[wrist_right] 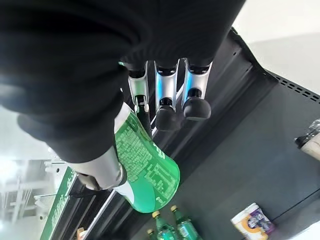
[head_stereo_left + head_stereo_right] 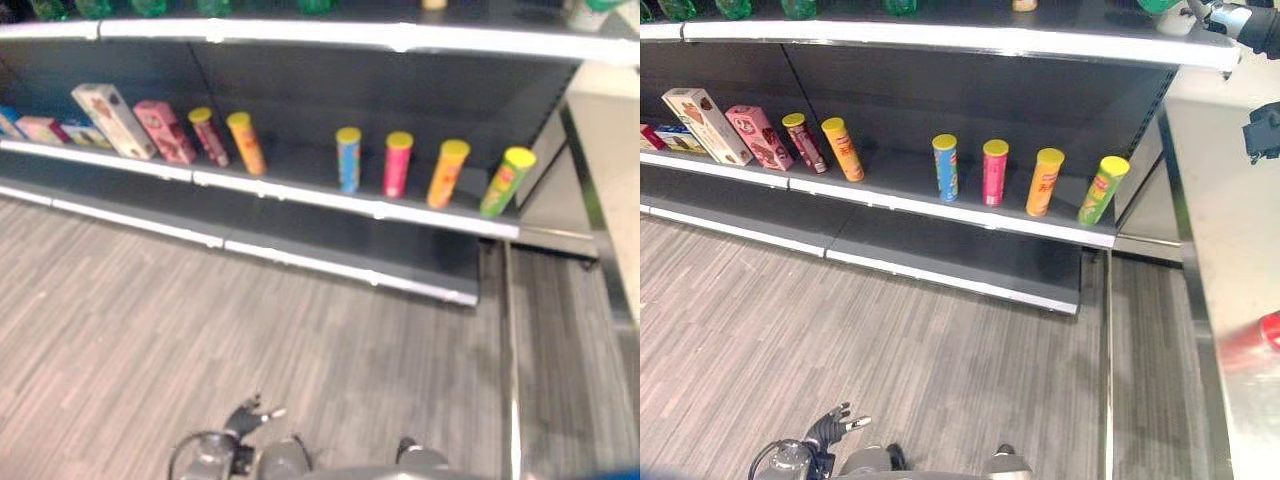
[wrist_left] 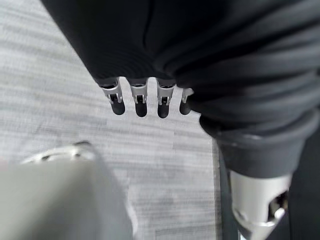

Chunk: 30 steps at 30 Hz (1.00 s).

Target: Put the goods on the table back onto the shelves and tidy them up.

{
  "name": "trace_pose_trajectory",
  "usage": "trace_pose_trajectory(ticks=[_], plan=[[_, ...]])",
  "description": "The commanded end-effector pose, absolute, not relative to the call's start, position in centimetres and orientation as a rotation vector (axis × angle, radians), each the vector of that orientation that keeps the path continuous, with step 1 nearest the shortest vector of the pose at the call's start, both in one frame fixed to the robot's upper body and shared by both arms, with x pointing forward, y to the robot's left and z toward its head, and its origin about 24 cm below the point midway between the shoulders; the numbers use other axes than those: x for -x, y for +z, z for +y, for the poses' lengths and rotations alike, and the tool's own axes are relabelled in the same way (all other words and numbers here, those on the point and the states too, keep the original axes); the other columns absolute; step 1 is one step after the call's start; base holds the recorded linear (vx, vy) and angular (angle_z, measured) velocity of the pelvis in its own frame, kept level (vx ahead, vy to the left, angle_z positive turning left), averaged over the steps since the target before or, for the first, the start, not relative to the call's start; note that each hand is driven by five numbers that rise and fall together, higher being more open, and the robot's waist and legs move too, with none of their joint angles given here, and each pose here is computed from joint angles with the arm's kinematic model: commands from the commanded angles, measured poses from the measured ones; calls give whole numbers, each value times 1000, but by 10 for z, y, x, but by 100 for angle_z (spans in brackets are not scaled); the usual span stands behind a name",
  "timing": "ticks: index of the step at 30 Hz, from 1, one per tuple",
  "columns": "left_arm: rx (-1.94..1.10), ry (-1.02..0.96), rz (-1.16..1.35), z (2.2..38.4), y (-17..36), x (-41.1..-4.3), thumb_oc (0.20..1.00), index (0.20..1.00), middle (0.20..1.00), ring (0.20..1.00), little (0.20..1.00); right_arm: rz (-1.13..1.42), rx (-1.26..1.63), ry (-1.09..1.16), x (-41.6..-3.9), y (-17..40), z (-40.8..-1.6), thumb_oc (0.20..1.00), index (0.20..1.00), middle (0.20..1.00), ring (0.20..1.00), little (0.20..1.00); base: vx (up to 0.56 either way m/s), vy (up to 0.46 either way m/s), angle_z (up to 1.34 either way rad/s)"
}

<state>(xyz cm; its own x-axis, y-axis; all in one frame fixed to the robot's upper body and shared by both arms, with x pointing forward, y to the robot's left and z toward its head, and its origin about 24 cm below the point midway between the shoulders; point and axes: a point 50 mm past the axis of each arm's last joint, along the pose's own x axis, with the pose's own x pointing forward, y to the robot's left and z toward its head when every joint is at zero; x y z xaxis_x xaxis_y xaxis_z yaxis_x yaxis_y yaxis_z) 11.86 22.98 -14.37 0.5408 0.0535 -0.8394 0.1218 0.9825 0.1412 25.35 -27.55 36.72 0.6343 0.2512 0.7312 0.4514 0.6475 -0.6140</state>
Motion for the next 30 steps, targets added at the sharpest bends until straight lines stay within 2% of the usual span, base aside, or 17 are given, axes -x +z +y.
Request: trace_pose_trajectory(ticks=[1,13,20,24,30], plan=[[-240,-41,948,239,-136,-132,1000,1000,1000,1000,1000,-921,897,-78,-253,370,-267,200,200,200,200,200,214,100,-5],[-254,-16,1020,246,-143,-109,1000,1000,1000,1000,1000,-940,900,-52,-258,366,-256,200,200,200,200,200,334,171,-37],[-299,-2,922,256,-127,-143,1000,1000,1000,1000,1000,-940,912,-72,-262,363,-251,200,200,200,200,200,215,305,-24],[-298,35,906,264,-123,-149,1000,1000,1000,1000,1000,-965,907,-69,-261,368,-247,200,200,200,200,200,256,244,-6],[-292,39,938,265,-128,-142,1000,1000,1000,1000,1000,-1001,891,-110,-257,379,-250,200,200,200,200,200,308,8,-5]])
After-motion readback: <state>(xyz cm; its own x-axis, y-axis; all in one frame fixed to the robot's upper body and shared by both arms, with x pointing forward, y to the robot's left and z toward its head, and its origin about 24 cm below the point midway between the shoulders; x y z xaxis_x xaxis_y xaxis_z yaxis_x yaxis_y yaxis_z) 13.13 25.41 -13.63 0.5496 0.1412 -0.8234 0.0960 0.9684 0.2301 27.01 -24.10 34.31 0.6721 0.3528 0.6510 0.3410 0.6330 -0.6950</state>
